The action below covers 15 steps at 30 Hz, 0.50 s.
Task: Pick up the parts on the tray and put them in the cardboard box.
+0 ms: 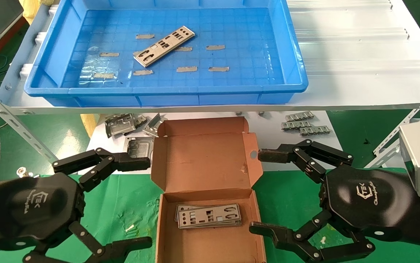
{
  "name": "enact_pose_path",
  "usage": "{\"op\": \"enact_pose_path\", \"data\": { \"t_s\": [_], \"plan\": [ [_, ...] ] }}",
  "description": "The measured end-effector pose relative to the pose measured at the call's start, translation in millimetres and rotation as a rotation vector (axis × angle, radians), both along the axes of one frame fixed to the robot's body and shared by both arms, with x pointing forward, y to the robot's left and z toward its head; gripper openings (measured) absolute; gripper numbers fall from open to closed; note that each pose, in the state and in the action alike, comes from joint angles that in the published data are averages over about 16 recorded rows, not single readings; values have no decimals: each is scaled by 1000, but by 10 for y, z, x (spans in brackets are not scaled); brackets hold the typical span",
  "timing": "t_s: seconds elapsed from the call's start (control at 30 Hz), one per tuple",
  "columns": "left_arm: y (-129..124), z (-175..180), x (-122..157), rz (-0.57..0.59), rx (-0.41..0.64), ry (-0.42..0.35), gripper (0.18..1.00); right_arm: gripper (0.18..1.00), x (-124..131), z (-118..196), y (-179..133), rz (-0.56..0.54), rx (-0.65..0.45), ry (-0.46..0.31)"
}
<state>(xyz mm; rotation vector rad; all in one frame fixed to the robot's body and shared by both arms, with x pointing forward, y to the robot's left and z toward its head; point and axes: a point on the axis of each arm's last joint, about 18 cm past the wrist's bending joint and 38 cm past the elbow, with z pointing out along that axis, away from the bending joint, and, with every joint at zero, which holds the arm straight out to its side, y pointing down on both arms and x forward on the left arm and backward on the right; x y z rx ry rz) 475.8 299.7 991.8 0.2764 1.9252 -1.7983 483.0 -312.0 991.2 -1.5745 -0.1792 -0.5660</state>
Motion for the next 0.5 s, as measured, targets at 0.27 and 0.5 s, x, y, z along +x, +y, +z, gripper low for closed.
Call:
{"op": "enact_pose_path", "data": {
  "t_s": [0.27,0.5],
  "plan": [
    [0,0,0,0,0,0,1001,1000,0,0,0,0,0,0],
    [0,0,0,0,0,0,1001,1000,0,0,0,0,0,0]
  ]
}}
